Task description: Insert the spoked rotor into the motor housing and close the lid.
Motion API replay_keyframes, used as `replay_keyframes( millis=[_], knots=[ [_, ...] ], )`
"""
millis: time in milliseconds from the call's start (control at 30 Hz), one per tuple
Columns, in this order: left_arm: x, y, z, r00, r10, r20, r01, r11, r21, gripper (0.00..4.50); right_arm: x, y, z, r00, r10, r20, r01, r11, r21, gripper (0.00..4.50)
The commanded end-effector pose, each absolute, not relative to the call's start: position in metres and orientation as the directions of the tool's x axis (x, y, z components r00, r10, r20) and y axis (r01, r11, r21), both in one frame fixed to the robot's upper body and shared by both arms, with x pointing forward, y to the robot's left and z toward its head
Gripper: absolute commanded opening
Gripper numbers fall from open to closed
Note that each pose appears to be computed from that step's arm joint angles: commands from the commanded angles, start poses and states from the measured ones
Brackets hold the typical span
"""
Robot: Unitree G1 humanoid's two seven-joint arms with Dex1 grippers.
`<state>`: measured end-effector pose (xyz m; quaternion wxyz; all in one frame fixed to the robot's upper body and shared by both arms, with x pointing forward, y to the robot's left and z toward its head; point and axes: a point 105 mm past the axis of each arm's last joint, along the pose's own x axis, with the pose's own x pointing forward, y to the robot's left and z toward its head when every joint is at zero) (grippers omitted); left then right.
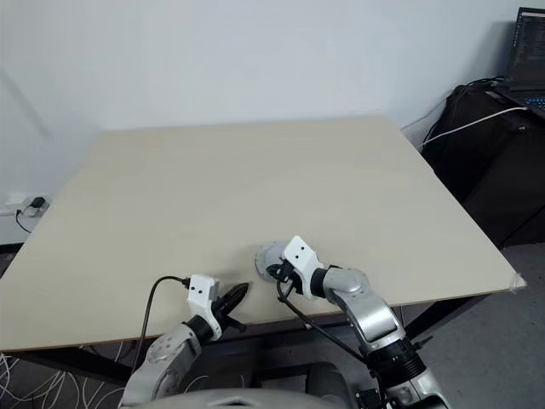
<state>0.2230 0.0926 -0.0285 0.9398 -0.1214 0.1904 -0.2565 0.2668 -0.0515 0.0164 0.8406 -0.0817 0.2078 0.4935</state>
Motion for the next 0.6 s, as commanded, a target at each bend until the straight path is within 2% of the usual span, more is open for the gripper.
replay_keyframes(
  millis=[33, 300, 500, 600],
  knots=[
    [0.229, 0.091, -0.012, 0.81, -0.533, -0.243, 0.457, 0.834, -0.308, 0.0, 0.276, -0.049, 0.019, 0.437, 0.792, -0.426, -0.864, 0.501, 0.045, 0.01],
    [0.228, 0.093, -0.013, 0.811, -0.529, -0.249, 0.453, 0.838, -0.305, 0.0, 0.291, -0.051, 0.013, 0.507, 0.754, -0.417, -0.82, 0.571, 0.035, 0.01],
    [0.228, 0.091, -0.013, 0.808, -0.534, -0.25, 0.459, 0.835, -0.303, 0.0, 0.288, -0.044, 0.016, 0.495, 0.77, -0.403, -0.831, 0.554, 0.04, 0.01],
    [0.229, 0.091, -0.013, 0.807, -0.534, -0.25, 0.459, 0.835, -0.303, 0.0, 0.279, -0.038, 0.027, 0.456, 0.814, -0.36, -0.861, 0.505, 0.052, 0.01]
  ],
)
